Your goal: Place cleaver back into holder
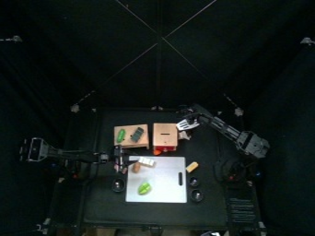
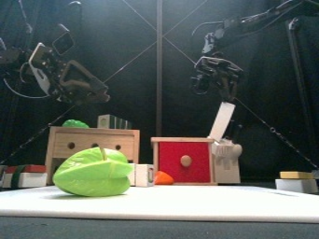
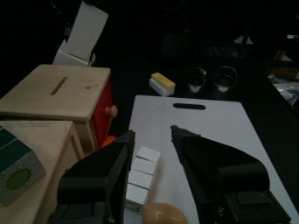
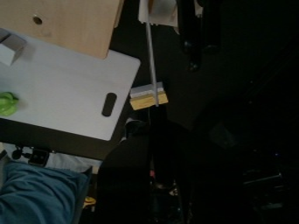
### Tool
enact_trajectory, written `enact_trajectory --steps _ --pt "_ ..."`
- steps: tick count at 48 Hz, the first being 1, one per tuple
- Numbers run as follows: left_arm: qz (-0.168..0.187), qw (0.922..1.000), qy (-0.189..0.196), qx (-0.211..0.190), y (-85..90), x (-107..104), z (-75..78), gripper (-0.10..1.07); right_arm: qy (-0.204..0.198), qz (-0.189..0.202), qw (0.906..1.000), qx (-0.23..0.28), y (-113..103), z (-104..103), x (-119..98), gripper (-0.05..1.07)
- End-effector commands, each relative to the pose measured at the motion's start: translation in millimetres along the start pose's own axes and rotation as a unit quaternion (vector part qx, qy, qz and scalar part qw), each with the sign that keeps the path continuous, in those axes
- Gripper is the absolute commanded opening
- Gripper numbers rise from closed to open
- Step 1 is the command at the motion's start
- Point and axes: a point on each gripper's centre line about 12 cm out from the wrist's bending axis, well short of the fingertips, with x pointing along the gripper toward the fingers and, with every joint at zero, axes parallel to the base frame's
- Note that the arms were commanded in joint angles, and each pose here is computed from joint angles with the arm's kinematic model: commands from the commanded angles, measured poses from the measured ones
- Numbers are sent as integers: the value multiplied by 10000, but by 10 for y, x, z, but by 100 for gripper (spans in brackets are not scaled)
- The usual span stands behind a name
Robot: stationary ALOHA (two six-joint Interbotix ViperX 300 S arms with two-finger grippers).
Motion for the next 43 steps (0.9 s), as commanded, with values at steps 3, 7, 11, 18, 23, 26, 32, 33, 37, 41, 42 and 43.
enact_trajectory --steps 3,7,11,18,23,26,32,33,37,41,42,43 --pt "2 10000 -84 -12 -2 22 49 79 -180 102 9998 49 -51 -21 -98 36" --pt "2 10000 -84 -12 -2 22 49 79 -219 128 9997 57 -52 -13 -99 36" --pt "2 10000 -77 -12 -2 20 43 79 -219 149 9996 77 -61 -5 -102 36" --pt "-3 10000 -69 -6 -3 17 38 79 -240 185 9995 116 -87 1 -126 36" --pt "2 10000 -61 -11 -2 14 33 79 -280 212 9993 140 -110 -16 -157 36" --pt "2 10000 -61 -11 -2 14 33 79 -293 220 9992 145 -113 -24 -166 36" --pt "2 10000 -61 -11 -2 14 33 79 -300 226 9992 152 -118 -24 -172 36" --pt "2 10000 -61 -11 -2 14 33 79 -307 229 9992 151 -120 -28 -176 36" --pt "10 10000 -61 -13 2 14 33 79 -310 242 9991 159 -120 -18 -168 36" --pt "10 10000 -61 -13 2 14 33 79 -311 314 9989 156 -107 -17 -179 36" --pt "2 10000 -61 -11 -2 14 33 79 -306 339 9988 160 -106 -16 -180 36" --pt "2 10000 -61 -11 -2 14 33 79 -311 379 9987 169 -105 -10 -187 36"
